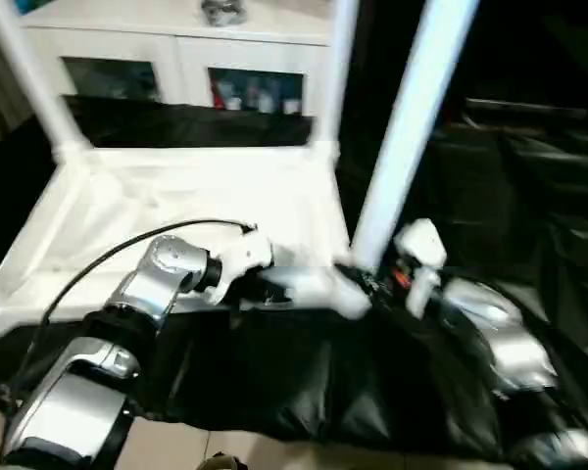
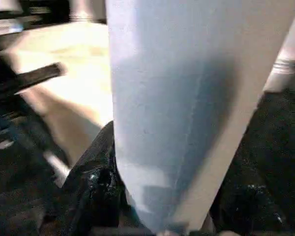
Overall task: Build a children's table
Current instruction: Insert table leg to table base
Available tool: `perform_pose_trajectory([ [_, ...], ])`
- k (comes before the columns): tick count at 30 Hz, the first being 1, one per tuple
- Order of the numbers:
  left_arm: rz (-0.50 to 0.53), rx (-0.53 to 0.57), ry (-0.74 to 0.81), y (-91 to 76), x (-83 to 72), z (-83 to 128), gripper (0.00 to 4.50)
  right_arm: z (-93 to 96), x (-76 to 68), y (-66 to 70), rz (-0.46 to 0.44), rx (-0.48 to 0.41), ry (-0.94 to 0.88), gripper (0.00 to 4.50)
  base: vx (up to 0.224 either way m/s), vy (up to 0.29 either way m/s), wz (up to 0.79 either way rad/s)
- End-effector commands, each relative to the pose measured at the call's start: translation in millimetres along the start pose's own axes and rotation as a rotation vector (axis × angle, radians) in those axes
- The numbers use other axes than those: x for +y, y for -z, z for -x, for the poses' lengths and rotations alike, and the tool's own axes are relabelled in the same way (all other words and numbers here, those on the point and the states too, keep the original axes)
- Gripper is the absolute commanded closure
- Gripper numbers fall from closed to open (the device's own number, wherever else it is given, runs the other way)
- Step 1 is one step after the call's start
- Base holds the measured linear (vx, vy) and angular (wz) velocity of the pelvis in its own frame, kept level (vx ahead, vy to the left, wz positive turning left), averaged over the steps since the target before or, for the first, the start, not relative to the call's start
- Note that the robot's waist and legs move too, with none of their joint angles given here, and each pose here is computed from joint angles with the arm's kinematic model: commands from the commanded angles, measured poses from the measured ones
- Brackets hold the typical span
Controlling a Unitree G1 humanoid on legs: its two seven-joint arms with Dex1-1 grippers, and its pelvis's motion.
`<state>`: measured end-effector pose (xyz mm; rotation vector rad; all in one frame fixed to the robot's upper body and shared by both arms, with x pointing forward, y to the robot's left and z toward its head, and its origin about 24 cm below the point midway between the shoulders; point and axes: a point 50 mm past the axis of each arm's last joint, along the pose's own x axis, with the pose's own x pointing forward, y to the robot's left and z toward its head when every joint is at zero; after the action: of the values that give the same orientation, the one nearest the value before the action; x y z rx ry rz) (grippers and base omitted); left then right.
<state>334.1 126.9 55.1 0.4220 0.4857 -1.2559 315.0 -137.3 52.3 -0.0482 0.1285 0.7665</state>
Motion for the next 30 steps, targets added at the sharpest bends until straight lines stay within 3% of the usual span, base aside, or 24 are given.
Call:
perform_pose_trajectory([
  [1,-0.004,-0.079,-0.118,-22.9,8.1,7.2,4.50,7.7,-1.7,39.4,-0.098,0.180,0.103,2.61,0.000,0.000,0.00],
  [6,0.041,-0.144,-0.188,-46.3,-14.3,-15.7,4.50,-6.9,-1.7,49.8,-0.155,0.244,0.288,2.61,0.000,0.000,0.00],
  [9,0.004,-0.115,-0.193,-48.5,-23.8,-25.7,4.50,-16.4,2.3,51.8,-0.186,0.257,0.336,2.61,0.000,0.000,0.00],
  [22,0.011,-0.079,-0.212,-46.8,-28.5,-22.5,4.50,-37.8,10.6,38.6,-0.166,0.212,0.337,2.61,0.000,0.000,0.00],
  [23,0.011,-0.080,-0.211,-46.7,-28.6,-22.2,4.50,-38.4,10.6,37.9,-0.171,0.206,0.335,2.26,0.000,0.000,0.00],
  [25,0.009,-0.086,-0.207,-46.1,-29.1,-21.7,4.50,-40.3,10.6,35.3,-0.181,0.188,0.327,2.26,0.000,0.000,0.00],
  [30,-0.004,-0.101,-0.190,-45.4,-31.0,-21.0,4.50,-44.4,9.4,26.0,-0.157,0.147,0.300,1.72,0.000,0.000,0.00],
])
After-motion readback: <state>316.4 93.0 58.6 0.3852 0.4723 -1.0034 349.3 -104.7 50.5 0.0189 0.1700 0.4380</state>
